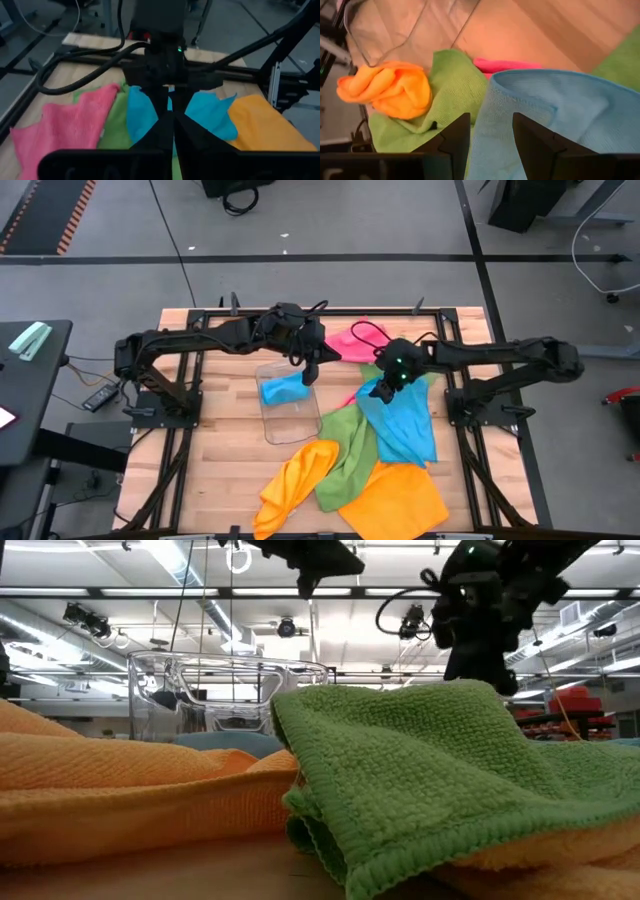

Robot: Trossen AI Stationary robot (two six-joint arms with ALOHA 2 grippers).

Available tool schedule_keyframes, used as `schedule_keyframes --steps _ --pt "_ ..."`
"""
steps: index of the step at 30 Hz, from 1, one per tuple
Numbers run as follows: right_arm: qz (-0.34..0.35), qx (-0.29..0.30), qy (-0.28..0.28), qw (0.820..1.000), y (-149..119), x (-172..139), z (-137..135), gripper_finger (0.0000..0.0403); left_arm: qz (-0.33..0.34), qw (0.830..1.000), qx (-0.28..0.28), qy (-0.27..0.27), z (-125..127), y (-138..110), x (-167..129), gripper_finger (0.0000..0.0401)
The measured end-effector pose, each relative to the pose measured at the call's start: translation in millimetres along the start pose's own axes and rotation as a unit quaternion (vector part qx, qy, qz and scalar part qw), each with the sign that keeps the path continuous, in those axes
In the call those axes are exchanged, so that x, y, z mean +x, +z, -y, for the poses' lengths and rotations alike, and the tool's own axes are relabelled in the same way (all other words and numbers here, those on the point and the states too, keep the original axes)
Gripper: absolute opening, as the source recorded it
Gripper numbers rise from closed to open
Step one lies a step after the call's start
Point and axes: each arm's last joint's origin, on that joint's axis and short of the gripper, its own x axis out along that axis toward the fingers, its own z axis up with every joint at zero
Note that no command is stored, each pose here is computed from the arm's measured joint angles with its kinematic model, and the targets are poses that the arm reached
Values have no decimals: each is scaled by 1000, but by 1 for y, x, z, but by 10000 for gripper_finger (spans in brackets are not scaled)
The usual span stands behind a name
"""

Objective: Fold microfiber towels
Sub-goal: Fold the blue towel

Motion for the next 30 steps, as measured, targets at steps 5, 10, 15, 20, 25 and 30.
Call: schedule_keyframes --steps 5,10,15,20,25,30 --pt "-33 -22 14 999 9 16 15 157 -19 1000 -6 2 0 -3 -2 30" --pt "-43 -39 24 998 23 22 25 157 -36 999 -10 2 0 -6 -2 18" --pt "-56 -59 37 996 39 32 29 157 -40 999 -11 2 0 -7 -2 11" --pt "-88 -67 64 992 45 46 34 157 -41 999 -11 2 0 -8 -2 20" --pt "-118 -67 89 987 41 51 36 157 -50 999 -13 3 0 -9 -2 28" --pt "-130 -68 101 984 37 40 32 157 -64 998 -16 3 0 -12 -3 18"
